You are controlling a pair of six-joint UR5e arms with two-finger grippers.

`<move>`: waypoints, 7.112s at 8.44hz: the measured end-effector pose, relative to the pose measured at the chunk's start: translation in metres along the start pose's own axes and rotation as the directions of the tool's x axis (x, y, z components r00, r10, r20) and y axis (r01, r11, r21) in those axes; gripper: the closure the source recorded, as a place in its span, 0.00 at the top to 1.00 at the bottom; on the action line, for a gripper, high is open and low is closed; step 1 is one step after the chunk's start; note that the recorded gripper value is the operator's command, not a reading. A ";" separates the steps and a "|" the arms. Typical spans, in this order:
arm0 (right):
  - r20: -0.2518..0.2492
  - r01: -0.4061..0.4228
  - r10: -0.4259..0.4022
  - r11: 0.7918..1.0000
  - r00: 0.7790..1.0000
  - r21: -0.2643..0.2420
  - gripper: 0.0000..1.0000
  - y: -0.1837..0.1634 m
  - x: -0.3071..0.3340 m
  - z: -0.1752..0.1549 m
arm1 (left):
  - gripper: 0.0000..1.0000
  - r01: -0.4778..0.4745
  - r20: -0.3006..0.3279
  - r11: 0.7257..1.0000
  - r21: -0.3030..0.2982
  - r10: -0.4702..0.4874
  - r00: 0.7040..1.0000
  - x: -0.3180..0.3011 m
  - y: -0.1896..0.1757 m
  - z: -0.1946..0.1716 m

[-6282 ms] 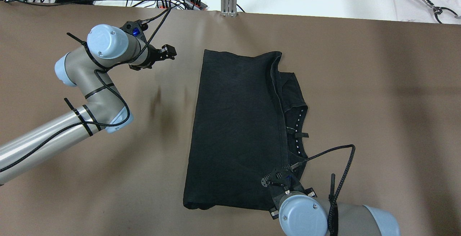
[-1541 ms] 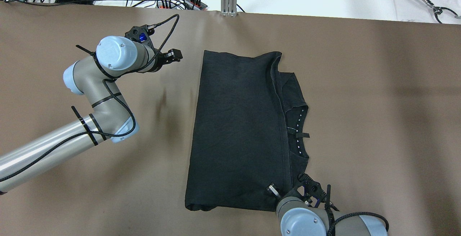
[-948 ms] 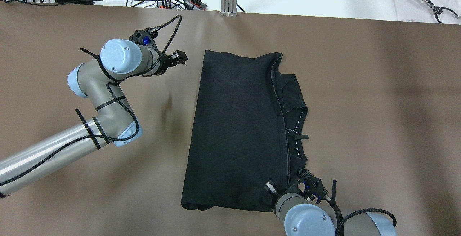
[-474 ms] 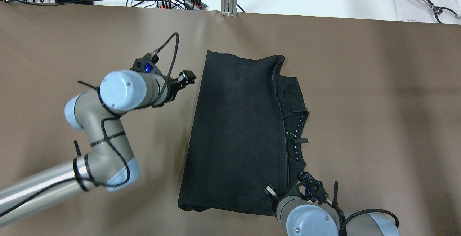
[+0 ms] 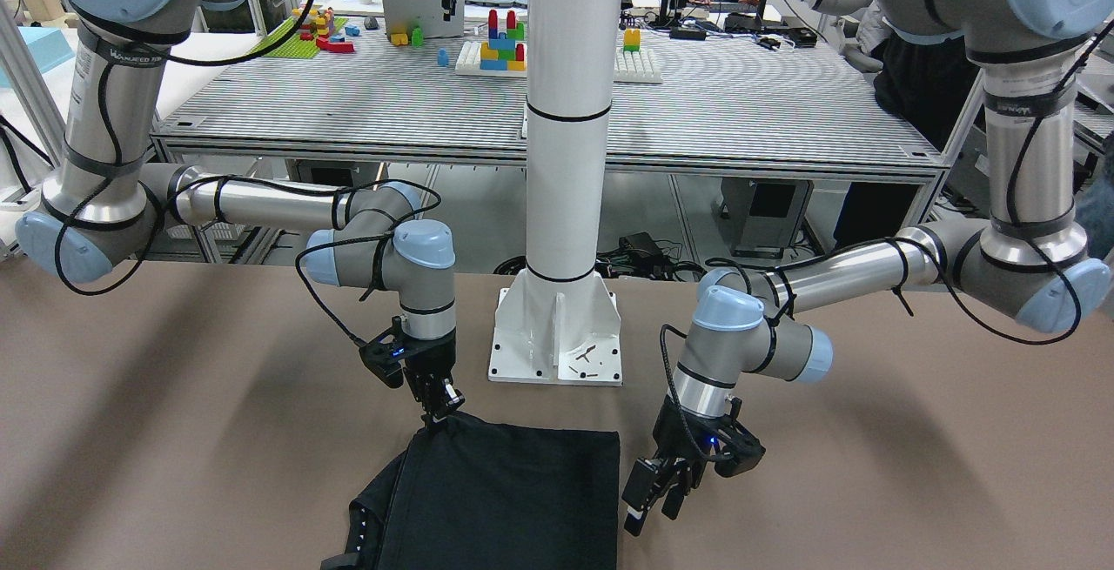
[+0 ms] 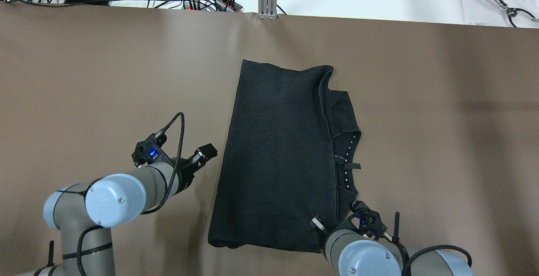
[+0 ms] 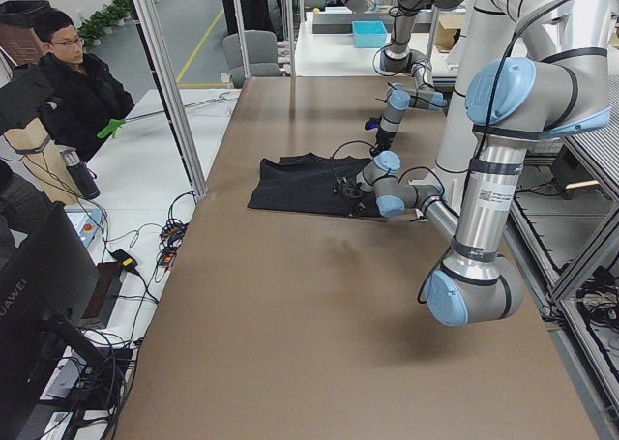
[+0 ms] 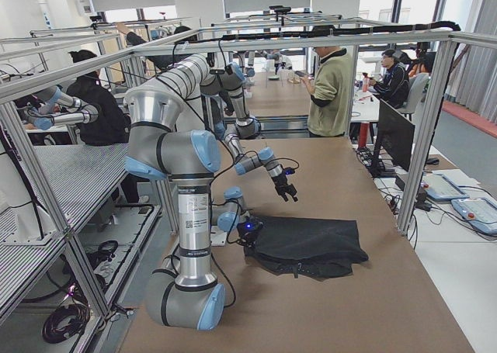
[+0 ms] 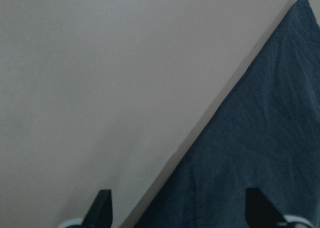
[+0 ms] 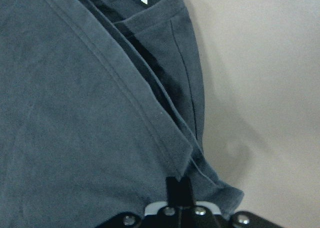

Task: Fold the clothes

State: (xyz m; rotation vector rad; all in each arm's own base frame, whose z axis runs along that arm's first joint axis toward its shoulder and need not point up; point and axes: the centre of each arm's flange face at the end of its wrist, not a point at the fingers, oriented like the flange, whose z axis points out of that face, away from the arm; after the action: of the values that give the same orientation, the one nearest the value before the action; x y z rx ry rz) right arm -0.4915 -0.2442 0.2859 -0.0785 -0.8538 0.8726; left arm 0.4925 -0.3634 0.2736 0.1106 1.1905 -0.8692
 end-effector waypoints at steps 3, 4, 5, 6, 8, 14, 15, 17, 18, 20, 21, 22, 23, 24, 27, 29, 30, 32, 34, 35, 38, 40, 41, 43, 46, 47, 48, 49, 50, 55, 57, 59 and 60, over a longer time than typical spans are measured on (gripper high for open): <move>-0.008 0.005 -0.005 1.000 1.000 0.002 0.00 -0.002 0.005 0.000 | 0.92 0.023 0.012 1.000 -0.018 -0.022 1.000 -0.025 0.030 -0.006; -0.010 0.007 -0.006 1.000 1.000 0.004 0.00 -0.002 0.006 0.002 | 0.91 0.022 0.019 0.999 -0.032 -0.022 1.000 -0.032 0.044 -0.007; -0.013 0.007 -0.007 1.000 1.000 0.006 0.00 -0.002 0.007 0.003 | 0.89 0.013 0.025 0.999 -0.050 -0.012 1.000 -0.040 0.064 -0.008; -0.014 0.008 -0.008 1.000 1.000 0.007 0.00 -0.002 0.007 0.004 | 0.84 0.001 0.029 0.998 -0.067 0.001 1.000 -0.051 0.087 -0.010; -0.014 0.012 -0.012 1.000 1.000 0.006 0.00 -0.002 0.007 0.004 | 0.70 -0.004 0.039 0.996 -0.088 0.008 0.999 -0.069 0.121 -0.013; -0.011 0.014 -0.013 1.000 1.000 0.007 0.00 -0.003 0.006 0.003 | 0.00 0.028 0.051 0.996 -0.088 -0.024 0.998 -0.091 0.140 -0.019; -0.011 0.015 -0.015 1.000 1.000 0.007 0.00 -0.003 0.006 0.002 | 0.00 0.035 0.050 0.995 -0.090 -0.031 0.998 -0.090 0.140 -0.020; -0.007 0.020 -0.020 1.000 1.000 0.004 0.00 -0.003 0.005 0.000 | 0.00 0.046 0.042 0.994 -0.099 -0.042 0.998 -0.086 0.139 -0.027; 0.000 0.019 -0.019 1.000 1.000 0.000 0.00 -0.004 0.004 -0.004 | 0.00 0.053 0.035 0.993 -0.106 -0.049 0.998 -0.083 0.134 -0.039; 0.024 0.013 -0.013 1.000 1.000 -0.027 0.00 -0.010 0.005 -0.033 | 0.00 0.083 0.044 0.990 -0.117 -0.078 0.996 -0.059 0.125 -0.090; 0.025 0.007 -0.006 0.999 1.000 -0.049 0.00 -0.015 0.005 -0.057 | 0.00 0.097 0.045 0.988 -0.122 -0.092 0.995 -0.038 0.121 -0.116; 0.025 -0.018 0.019 0.999 0.999 -0.052 0.00 -0.031 -0.005 -0.070 | 0.00 0.119 0.031 0.987 -0.108 -0.116 0.993 -0.006 0.104 -0.122; 0.031 -0.052 0.053 0.998 0.998 -0.041 0.00 -0.055 -0.030 -0.073 | 0.00 0.144 0.037 0.985 -0.097 -0.141 0.989 0.033 0.078 -0.108; 0.026 -0.060 0.061 0.998 0.998 -0.026 0.00 -0.081 -0.064 -0.062 | 0.00 0.162 0.051 0.983 -0.082 -0.158 0.986 0.077 0.047 -0.082; 0.044 0.008 -0.011 0.998 0.999 0.057 0.00 -0.161 -0.151 -0.021 | 0.00 0.154 0.092 0.988 0.020 -0.156 0.983 0.183 -0.045 0.006; 0.038 0.070 -0.074 0.994 0.997 0.084 0.99 -0.216 -0.210 0.020 | 0.94 0.134 0.110 0.989 0.070 -0.141 0.984 0.209 -0.103 0.061; 0.039 0.112 -0.117 0.988 0.992 0.101 0.95 -0.249 -0.244 0.045 | 0.95 0.099 0.118 0.990 0.095 -0.110 0.987 0.218 -0.130 0.089; 0.032 0.278 -0.285 0.951 0.958 0.137 0.95 -0.305 -0.286 0.079 | 0.94 -0.003 0.132 0.992 0.130 -0.014 0.991 0.235 -0.160 0.136; 0.020 0.375 -0.383 0.913 0.924 0.163 0.95 -0.334 -0.295 0.079 | 0.95 -0.047 0.138 0.986 0.157 0.025 0.990 0.240 -0.177 0.148; 0.018 0.399 -0.408 0.900 0.913 0.174 0.95 -0.347 -0.297 0.073 | 0.95 -0.057 0.140 0.985 0.164 0.034 0.990 0.240 -0.183 0.149; 0.033 0.442 -0.454 0.879 0.890 0.179 0.95 -0.349 -0.288 0.062 | 0.95 -0.065 0.132 0.985 0.162 0.043 0.990 0.244 -0.185 0.146; 0.035 0.499 -0.509 0.853 0.860 0.153 0.95 -0.324 -0.280 0.069 | 0.95 -0.066 0.127 0.985 0.159 0.046 0.991 0.246 -0.187 0.143; 0.033 0.505 -0.515 0.850 0.857 0.148 0.95 -0.319 -0.278 0.072 | 0.95 -0.066 0.125 0.985 0.160 0.046 0.991 0.247 -0.188 0.141; 0.049 0.391 -0.401 0.910 0.915 0.138 0.95 -0.315 -0.275 0.079 | 0.95 -0.067 0.124 0.985 0.161 0.047 0.991 0.248 -0.189 0.140; 0.093 0.158 -0.169 0.981 0.981 0.116 0.61 -0.303 -0.243 0.107 | 0.95 -0.067 0.124 0.984 0.164 0.047 0.991 0.248 -0.190 0.140; 0.115 0.108 -0.121 0.988 0.986 0.113 0.03 -0.302 -0.236 0.112 | 0.94 -0.067 0.123 0.984 0.166 0.047 0.991 0.249 -0.189 0.139; 0.131 0.072 -0.086 0.992 0.988 0.108 0.00 -0.301 -0.236 0.112 | 0.95 -0.067 0.123 0.984 0.167 0.047 0.991 0.248 -0.188 0.139; 0.140 0.051 -0.065 0.993 0.988 0.104 0.00 -0.301 -0.238 0.110 | 0.95 -0.068 0.125 0.983 0.168 0.047 0.991 0.247 -0.188 0.139; 0.144 0.042 -0.057 0.994 0.988 0.101 0.00 -0.305 -0.240 0.108 | 0.94 -0.070 0.133 0.983 0.168 0.047 0.990 0.240 -0.188 0.143; 0.135 0.013 -0.032 0.991 0.990 0.136 0.00 -0.375 -0.304 0.055 | 0.95 -0.070 0.161 0.983 0.172 0.042 0.986 0.213 -0.193 0.154; 0.139 -0.046 0.012 0.967 0.990 0.249 0.61 -0.388 -0.340 0.043 | 0.95 -0.073 0.166 0.981 0.179 0.043 0.985 0.208 -0.192 0.158; 0.149 -0.077 0.029 0.939 0.988 0.334 0.74 -0.395 -0.360 0.039 | 0.95 -0.078 0.174 0.980 0.184 0.045 0.984 0.201 -0.194 0.161; 0.162 -0.089 0.033 0.931 0.986 0.355 0.78 -0.395 -0.369 0.034 | 0.95 -0.079 0.177 0.980 0.185 0.046 0.983 0.198 -0.194 0.161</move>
State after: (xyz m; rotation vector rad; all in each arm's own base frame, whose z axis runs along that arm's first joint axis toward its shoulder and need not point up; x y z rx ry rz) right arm -0.3881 -0.7726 0.2311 0.2894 -0.8238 1.0930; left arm 0.5105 -0.6823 0.2414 0.2240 0.9364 -0.9171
